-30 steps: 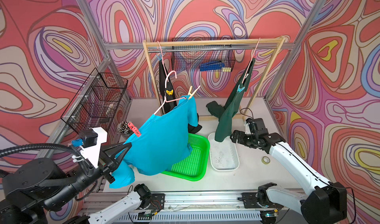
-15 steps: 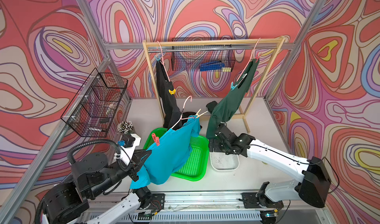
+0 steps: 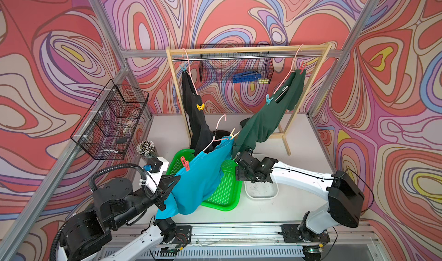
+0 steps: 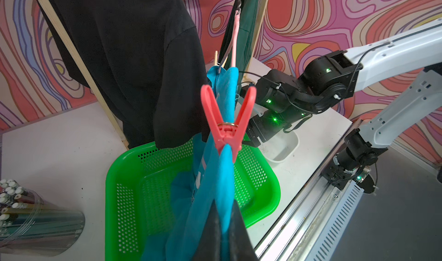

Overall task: Remove the clothespins securing t-shirts to the hanger
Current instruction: Pick up the hanger from the clothes rail.

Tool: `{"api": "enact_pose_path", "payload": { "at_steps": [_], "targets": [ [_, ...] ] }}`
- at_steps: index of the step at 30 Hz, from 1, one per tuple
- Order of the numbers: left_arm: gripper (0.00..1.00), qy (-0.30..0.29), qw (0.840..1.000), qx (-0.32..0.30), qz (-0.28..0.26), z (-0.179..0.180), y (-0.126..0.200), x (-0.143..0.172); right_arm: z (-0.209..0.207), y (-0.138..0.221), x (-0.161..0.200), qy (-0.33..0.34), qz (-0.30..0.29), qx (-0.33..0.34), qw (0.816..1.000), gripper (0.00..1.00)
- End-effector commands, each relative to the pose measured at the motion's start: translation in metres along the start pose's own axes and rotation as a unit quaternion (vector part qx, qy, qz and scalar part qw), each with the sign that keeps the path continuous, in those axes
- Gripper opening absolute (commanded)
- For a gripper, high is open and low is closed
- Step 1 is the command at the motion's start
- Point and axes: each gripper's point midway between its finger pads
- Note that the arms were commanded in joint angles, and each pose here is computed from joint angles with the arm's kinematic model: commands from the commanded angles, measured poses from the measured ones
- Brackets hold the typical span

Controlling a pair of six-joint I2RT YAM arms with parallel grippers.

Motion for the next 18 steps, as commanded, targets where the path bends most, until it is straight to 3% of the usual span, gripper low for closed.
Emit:
{"api": "enact_pose_path", "payload": {
  "at_steps": [1, 7, 18],
  "targets": [
    [0.0, 0.0, 0.999, 0.028, -0.043, -0.011, 0.004, -0.022, -0.012, -0.01, 0.004, 0.016, 0.004, 0.043, 0.999, 0.79],
    [0.0, 0.004, 0.998, 0.051, -0.042, -0.022, -0.01, -0.03, -0.032, -0.008, 0.002, 0.044, -0.002, 0.081, 0.996, 0.78],
    [0.0, 0.009, 0.997, 0.067, -0.041, -0.031, -0.036, -0.041, -0.084, 0.0, -0.016, 0.066, -0.005, 0.081, 0.995, 0.78]
  ]
}}
Point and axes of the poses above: each gripper's point midway between its finger pads, its own y axis back along the fingers, its own z axis along the line the jaws close on, x = y × z, and after that the axes turned 5 degrees about y, right-handed
